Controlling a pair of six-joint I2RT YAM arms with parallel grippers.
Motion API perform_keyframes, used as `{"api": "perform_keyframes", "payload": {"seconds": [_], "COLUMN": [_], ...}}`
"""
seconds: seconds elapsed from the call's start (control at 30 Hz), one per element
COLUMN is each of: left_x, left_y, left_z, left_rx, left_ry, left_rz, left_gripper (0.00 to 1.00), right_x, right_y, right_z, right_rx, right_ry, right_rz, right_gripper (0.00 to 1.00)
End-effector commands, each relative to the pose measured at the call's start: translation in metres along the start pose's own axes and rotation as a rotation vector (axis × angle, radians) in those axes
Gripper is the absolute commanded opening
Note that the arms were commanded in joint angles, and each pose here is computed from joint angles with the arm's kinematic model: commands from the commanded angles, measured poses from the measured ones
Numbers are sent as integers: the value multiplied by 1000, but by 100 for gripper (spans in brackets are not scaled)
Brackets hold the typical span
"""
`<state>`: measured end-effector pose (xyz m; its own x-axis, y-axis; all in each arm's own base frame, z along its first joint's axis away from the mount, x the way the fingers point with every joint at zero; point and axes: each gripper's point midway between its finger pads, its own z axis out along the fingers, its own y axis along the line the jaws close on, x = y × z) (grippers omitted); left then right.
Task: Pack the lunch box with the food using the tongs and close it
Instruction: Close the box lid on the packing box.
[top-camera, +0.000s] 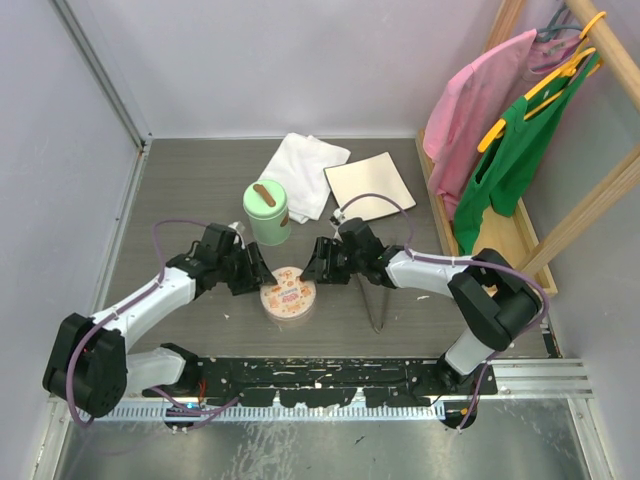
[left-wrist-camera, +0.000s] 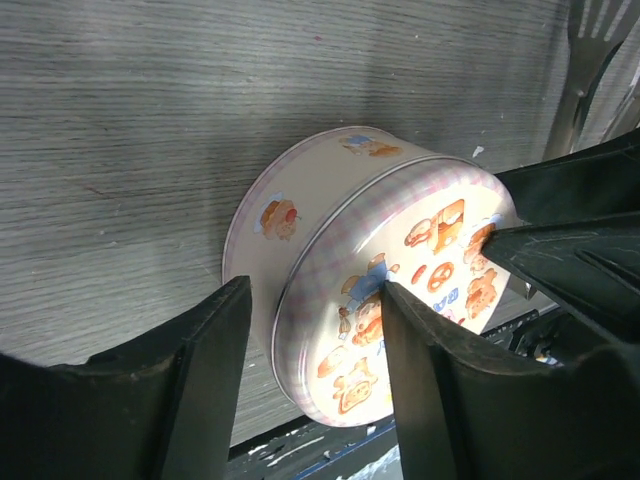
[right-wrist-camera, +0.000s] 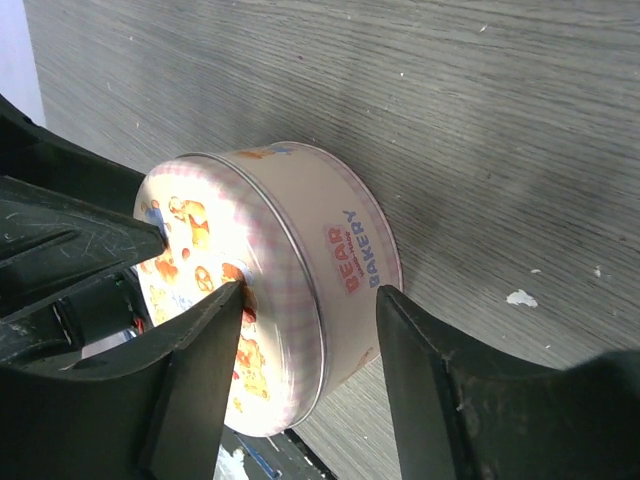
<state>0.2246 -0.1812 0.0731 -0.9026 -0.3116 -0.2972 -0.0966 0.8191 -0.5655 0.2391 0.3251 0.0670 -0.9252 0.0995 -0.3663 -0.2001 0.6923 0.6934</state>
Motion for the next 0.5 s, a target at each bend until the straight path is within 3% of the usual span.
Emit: {"api": "perform_keyframes", "payload": {"seconds": [0.0,0.03,0.17,0.27,0.33,0.47], "left_x": [-5,0,26,38,39,22], "left_y": [0,2,28,41,39,26], "left_z": [1,6,26,29,26,7], "left_rx": [-11,-15,-78,-104,-87,-71], "left_ry": [-14,19,124,140,130,57], "left_rz": [24,17,-18,-42,-47,-16], "left_gripper": [57,56,38,35,36,51], "right_x": [1,5,16,10,3,-9], "right_y": [3,-5,-48,-38,-25,3], "right_z": [1,5,11,3,-5,-27], "right_rx": [0,26,196,165,130,54], "right_ry": [31,44,49,25,2,-31], "right_rz": [-50,-32,28,2,-37,-87], "right_gripper": [61,58,45,40,44,58]}}
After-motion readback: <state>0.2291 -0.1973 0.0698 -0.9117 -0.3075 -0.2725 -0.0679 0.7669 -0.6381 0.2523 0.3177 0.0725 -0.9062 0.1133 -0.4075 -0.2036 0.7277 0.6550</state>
